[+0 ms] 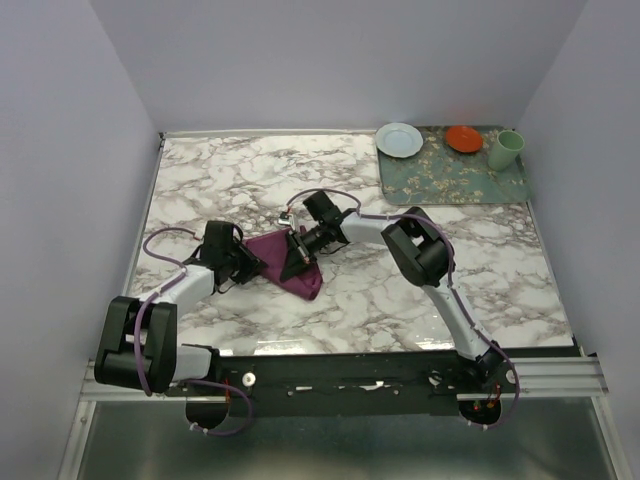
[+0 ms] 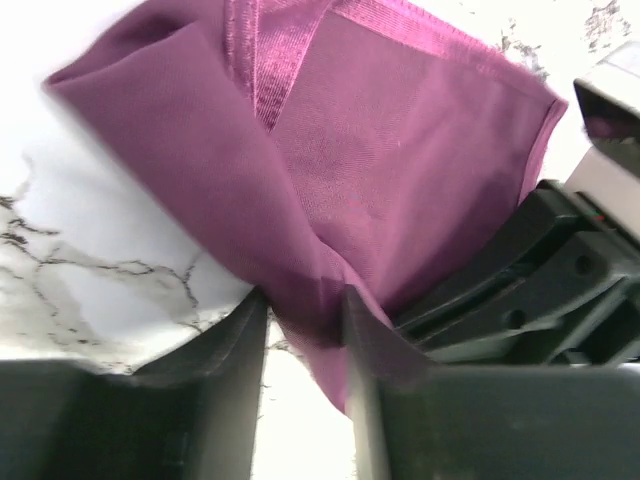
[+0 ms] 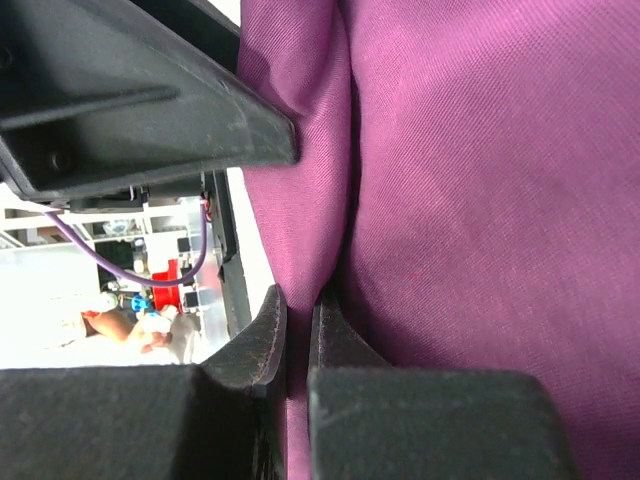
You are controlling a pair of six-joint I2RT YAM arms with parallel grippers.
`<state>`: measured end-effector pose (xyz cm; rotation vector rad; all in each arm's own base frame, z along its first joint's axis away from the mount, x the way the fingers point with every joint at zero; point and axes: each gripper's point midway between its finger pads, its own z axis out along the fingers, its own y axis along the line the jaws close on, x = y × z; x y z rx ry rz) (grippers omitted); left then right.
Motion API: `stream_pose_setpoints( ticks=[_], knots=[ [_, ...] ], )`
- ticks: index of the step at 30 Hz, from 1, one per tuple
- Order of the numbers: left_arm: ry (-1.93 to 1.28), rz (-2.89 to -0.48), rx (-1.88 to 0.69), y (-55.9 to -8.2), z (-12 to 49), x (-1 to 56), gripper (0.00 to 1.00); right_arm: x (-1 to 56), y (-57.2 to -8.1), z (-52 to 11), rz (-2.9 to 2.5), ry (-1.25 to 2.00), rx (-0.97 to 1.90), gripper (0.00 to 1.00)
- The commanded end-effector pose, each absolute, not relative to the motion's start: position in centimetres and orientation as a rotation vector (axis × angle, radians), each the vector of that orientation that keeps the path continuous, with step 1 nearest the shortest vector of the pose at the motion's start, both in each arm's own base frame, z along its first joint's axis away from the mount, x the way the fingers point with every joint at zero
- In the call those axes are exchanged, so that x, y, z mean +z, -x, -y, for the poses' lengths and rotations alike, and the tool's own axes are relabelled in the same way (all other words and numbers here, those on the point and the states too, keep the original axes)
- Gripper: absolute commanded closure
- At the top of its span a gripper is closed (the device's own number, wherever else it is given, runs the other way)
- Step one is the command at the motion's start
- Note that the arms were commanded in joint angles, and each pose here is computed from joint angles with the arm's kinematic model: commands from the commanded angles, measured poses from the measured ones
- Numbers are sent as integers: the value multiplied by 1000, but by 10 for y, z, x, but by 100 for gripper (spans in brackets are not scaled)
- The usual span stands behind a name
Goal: Fold the napkin, place the utensils inside, and roll it up
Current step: Roll the napkin with the utensil
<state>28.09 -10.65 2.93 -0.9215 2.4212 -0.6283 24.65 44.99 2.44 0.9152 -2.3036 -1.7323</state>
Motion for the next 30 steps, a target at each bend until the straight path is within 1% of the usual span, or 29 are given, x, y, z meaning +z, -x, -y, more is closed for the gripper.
stream_pose_setpoints(
  ticks=[1,4,5,6,7,8,10,11,12,13,14,17,18,19,20,21,22,23,25,30],
  knots=[
    [943,-2477,-509,-268,94,14,78,-10,-234,-440,2345,-862,-1608,92],
    [929,-2489,-508,-268,95,16,85,-11,-241,-439,2412,-896,-1566,89],
    [926,-2494,-516,-268,96,16,95,-9,-243,-438,2429,-892,-1535,87],
    [927,-2493,-519,-269,97,18,100,-7,-245,-438,2451,-903,-1516,84],
    [934,-2505,-514,-266,96,16,100,-4,-250,-437,2504,-934,-1488,81],
    [933,-2504,-521,-265,97,17,100,-2,-249,-433,2524,-926,-1443,75],
    [939,-2510,-529,-265,99,18,100,12,-262,-433,2632,-985,-1380,67],
    [941,-2514,-535,-264,99,17,100,15,-260,-428,2668,-980,-1308,60],
    [936,-2515,-537,-266,100,19,100,26,-266,-430,2718,-1022,-1273,57],
    [938,-2519,-537,-265,100,19,100,26,-275,-426,2809,-1072,-1168,53],
    [938,-2521,-545,-265,101,20,100,38,-267,-426,2828,-1118,-1108,49],
    [935,-2535,-545,-266,102,21,100,51,-266,-429,2960,-1253,-902,44],
    [933,-2533,-548,-267,103,23,100,52,-266,-429,2993,-1287,-841,44],
    [935,-2545,-542,-266,103,22,100,52,-275,-424,3090,-1303,-705,43],
    [934,-2551,-543,-266,103,22,100,52,-268,-429,3107,-1353,-651,43],
    [933,-2553,-550,-267,105,23,100,56,-268,-430,3145,-1386,-605,43],
    [938,-2564,-545,-265,105,22,100,56,-274,-428,3214,-1411,-497,43],
    [941,-2574,-544,-264,105,20,100,58,-265,-437,3215,-1469,-488,42],
    [953,-2589,-543,-263,106,19,100,58,-266,-439,3260,-1497,-401,42],
    [969,-2593,-541,-265,106,20,100,52,-254,-450,3292,-1585,-313,42]
  ],
)
